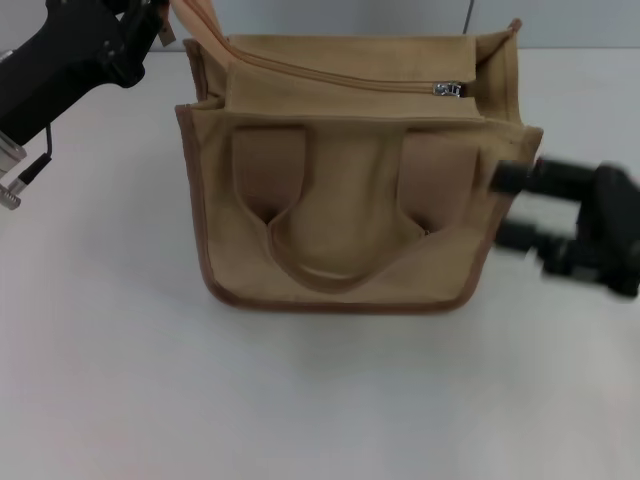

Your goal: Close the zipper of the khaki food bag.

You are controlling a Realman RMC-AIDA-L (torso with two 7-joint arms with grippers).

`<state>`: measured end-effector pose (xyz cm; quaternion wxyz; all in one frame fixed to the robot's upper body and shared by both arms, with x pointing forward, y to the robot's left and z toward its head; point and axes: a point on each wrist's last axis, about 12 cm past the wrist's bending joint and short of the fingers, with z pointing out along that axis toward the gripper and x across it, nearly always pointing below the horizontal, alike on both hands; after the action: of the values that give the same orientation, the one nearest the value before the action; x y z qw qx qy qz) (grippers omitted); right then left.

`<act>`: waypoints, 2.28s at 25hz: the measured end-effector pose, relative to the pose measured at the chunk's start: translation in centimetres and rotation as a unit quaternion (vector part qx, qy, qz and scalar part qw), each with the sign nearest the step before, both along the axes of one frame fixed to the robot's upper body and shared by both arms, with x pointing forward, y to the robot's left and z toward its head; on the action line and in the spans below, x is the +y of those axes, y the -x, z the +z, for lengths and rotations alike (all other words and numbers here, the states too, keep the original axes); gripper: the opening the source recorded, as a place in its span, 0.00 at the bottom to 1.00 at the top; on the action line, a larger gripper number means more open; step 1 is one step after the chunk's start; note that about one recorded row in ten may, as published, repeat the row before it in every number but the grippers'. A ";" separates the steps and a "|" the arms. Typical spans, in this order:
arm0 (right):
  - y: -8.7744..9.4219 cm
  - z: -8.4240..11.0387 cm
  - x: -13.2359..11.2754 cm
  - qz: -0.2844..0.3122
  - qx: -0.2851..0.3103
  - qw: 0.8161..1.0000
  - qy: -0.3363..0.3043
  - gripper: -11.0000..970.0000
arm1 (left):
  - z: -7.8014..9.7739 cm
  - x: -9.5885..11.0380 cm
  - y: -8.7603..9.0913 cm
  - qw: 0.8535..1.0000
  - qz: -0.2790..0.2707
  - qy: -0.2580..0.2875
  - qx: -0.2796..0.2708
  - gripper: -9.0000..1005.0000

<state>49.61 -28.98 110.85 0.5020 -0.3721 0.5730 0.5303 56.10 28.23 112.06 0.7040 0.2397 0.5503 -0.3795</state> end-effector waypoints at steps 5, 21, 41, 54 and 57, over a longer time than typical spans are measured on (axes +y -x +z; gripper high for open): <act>1.4 -2.6 1.8 0.050 -0.041 0.995 0.071 0.74 | -0.1 0.3 -0.2 1.000 0.005 0.002 0.018 0.04; 1.7 -4.3 2.4 0.055 -0.056 0.989 0.122 0.75 | -0.6 1.5 0.2 0.998 0.008 0.018 0.066 0.08; 0.5 -4.7 4.0 0.042 -0.052 0.990 0.122 0.75 | 0.5 8.8 6.1 0.975 -0.103 -0.129 0.145 0.71; 1.3 -5.5 4.6 0.040 -0.053 0.992 0.106 0.75 | -4.0 1.3 8.9 0.947 -0.251 -0.167 0.108 0.75; 1.5 -5.9 4.8 0.037 -0.055 0.992 0.104 0.75 | -4.4 0.7 8.9 0.944 -0.258 -0.174 0.107 0.75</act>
<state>48.07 -24.20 105.00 0.4711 -0.4721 0.5826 0.4645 47.21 28.92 107.64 0.4667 0.4505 0.5992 -0.4693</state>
